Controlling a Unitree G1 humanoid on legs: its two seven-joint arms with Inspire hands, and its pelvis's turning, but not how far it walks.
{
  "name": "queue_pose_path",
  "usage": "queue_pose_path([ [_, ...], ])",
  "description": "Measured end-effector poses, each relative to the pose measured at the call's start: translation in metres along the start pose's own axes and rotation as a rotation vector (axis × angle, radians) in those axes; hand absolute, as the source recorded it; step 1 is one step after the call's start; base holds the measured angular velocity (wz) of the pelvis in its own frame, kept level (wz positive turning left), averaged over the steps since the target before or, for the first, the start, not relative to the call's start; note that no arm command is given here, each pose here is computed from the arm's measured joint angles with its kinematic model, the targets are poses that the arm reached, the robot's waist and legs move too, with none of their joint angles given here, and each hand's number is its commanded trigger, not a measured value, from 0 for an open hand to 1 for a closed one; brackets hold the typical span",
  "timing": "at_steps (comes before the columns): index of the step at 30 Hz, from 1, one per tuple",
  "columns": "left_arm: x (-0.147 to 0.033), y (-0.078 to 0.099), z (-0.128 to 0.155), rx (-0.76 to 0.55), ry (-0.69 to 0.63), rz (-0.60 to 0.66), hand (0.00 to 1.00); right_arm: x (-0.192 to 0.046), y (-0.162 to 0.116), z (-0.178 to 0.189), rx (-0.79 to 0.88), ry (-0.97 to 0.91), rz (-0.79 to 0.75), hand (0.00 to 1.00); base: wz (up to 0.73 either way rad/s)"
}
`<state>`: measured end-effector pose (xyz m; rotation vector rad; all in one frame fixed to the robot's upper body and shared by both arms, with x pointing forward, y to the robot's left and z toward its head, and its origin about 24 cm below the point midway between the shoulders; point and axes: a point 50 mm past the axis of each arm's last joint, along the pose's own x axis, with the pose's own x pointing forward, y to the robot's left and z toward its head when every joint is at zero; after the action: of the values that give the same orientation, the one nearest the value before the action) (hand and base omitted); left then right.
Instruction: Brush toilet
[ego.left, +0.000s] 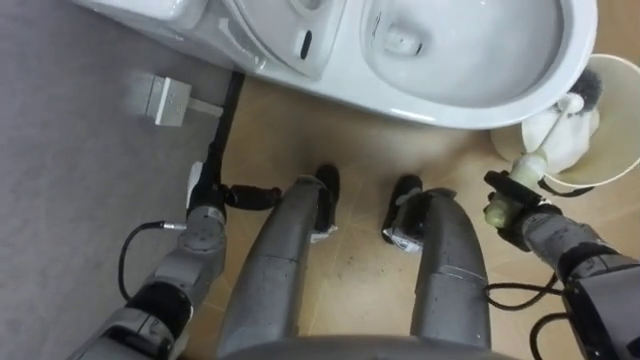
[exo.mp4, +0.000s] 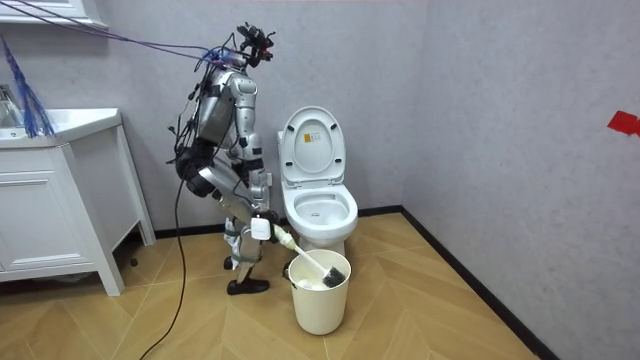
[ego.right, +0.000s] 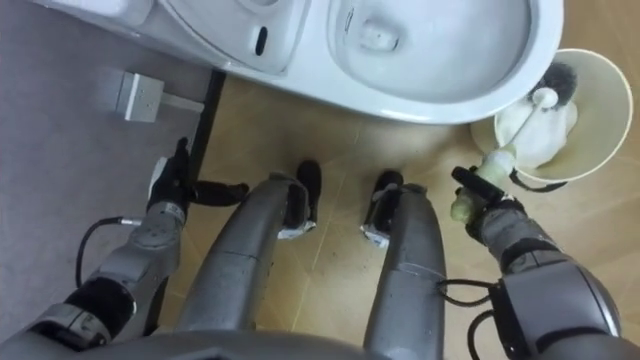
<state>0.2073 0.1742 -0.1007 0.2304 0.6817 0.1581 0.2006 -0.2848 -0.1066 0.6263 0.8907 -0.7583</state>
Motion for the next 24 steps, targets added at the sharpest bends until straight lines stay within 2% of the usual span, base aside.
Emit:
queue_pose_path([
  [6, -0.002, 0.006, -0.009, 0.007, 0.027, 0.012, 0.00, 0.001, -0.016, -0.016, 0.005, 0.040, -0.017, 1.00, -0.03],
  [12, -0.005, 0.026, -0.031, 0.017, 0.100, 0.047, 0.00, 0.000, -0.037, -0.040, 0.086, 0.097, -0.041, 1.00, 0.01],
  [18, -0.020, 0.045, -0.063, 0.011, 0.178, 0.067, 0.00, -0.005, -0.070, -0.063, 0.244, 0.124, -0.106, 1.00, 0.02],
  [24, -0.045, 0.066, -0.093, 0.034, 0.233, 0.130, 0.00, -0.014, -0.105, -0.088, 0.268, 0.160, -0.184, 1.00, 0.02],
])
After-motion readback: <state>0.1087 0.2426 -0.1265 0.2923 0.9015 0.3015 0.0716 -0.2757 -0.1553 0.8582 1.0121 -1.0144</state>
